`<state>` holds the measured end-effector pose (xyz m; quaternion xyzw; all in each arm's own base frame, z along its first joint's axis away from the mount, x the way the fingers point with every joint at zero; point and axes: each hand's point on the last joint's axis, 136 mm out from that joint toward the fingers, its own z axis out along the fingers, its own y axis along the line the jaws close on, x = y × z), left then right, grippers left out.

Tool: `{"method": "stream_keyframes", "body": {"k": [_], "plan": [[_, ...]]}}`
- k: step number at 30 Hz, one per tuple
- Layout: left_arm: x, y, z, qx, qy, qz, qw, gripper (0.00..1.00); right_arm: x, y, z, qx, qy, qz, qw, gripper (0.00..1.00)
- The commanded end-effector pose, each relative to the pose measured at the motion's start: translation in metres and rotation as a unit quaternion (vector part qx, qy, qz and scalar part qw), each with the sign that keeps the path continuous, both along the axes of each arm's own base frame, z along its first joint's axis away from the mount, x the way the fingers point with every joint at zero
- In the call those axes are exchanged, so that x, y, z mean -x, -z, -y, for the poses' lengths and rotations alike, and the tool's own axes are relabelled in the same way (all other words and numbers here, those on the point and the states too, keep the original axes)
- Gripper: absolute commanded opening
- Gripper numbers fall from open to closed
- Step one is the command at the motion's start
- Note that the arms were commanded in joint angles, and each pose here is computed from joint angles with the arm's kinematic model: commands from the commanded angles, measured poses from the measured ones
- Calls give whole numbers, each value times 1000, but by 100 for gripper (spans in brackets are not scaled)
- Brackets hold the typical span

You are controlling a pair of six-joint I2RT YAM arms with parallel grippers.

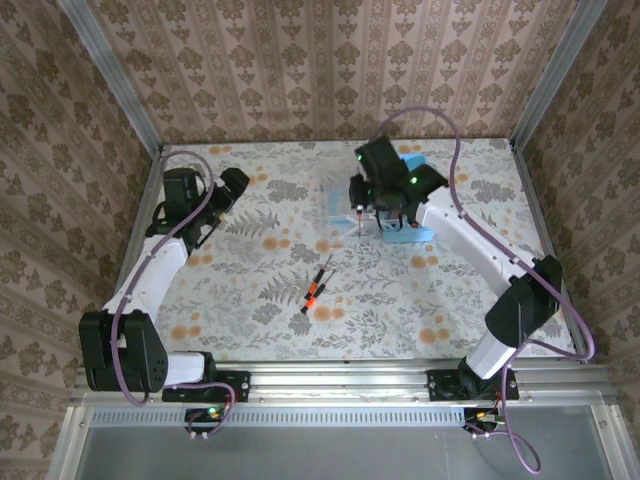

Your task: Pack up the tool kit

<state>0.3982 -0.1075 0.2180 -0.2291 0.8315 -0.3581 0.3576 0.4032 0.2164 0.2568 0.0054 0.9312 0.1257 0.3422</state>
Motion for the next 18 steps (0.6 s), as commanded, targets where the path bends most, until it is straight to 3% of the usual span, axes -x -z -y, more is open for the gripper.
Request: {"method": "stream_keyframes", "body": {"k": [1,7,18], "plan": [[4,3,48,-13,89,11,996,100,-37,2,17,27,-6,9,1000,18],[31,20,128,-43,228,-8,973,100,-93,24,22,15,-18,-28,999,18],[37,26,139,-56,245,-11,968,100,-131,86,-3,0,-42,-79,996,19]]}}
